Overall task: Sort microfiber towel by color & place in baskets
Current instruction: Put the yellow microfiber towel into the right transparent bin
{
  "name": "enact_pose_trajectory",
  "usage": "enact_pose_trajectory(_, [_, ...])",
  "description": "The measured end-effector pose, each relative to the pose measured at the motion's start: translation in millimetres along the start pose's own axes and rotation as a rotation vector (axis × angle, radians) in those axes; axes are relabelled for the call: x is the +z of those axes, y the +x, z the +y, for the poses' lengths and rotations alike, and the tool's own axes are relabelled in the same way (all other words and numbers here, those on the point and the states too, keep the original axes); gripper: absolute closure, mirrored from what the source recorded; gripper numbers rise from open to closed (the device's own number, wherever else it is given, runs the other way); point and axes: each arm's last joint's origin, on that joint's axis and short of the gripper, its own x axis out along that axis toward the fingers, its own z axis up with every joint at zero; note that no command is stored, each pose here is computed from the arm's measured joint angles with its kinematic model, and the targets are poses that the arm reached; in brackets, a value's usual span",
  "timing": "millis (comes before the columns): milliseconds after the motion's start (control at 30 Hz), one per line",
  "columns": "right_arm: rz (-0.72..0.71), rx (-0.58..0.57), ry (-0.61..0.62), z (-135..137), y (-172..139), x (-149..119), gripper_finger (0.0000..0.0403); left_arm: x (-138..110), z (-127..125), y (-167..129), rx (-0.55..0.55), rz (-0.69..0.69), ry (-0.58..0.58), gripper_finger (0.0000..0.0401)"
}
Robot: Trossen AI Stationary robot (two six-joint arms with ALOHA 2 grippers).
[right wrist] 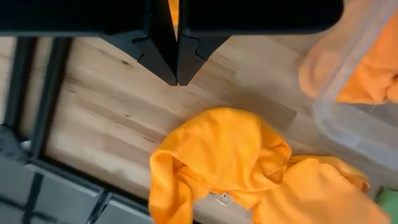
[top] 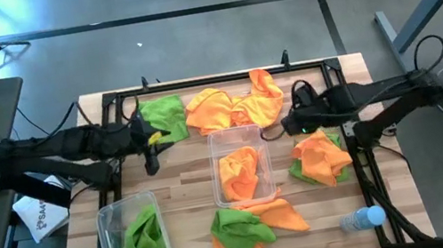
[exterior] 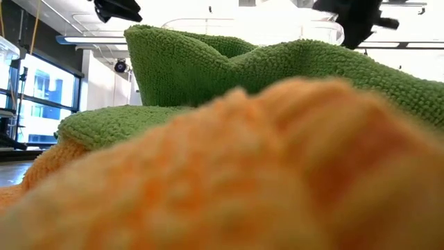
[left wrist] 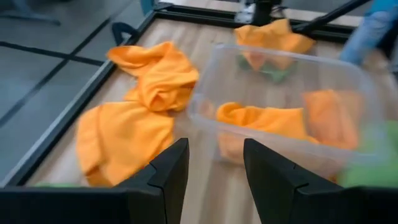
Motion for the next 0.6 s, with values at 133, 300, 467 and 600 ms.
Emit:
enact_pose_trajectory(133, [0.033, 0.054, 0.060, -10, 34, 16, 0.0403, 7, 12, 6, -0.005, -0.029, -0.036, 0.0261])
enact_pose_trajectory(300, [-0.041, 0.061, 0.180, -26, 79, 41, 0.0403, 16, 24, 13, 0.030, -0.093, -0.072, 0.0261])
enact_pose_trajectory(467, [-0.032, 0.021, 0.353, -54, 113, 59, 0.0402, 20, 33, 19, 0.071, -0.120, -0.145, 0.0261])
enact_pose_trajectory(600, [0.053, 0.006, 0.369, -72, 136, 62, 0.0402, 19, 36, 24, 0.091, -0.099, -0.159, 0.0261])
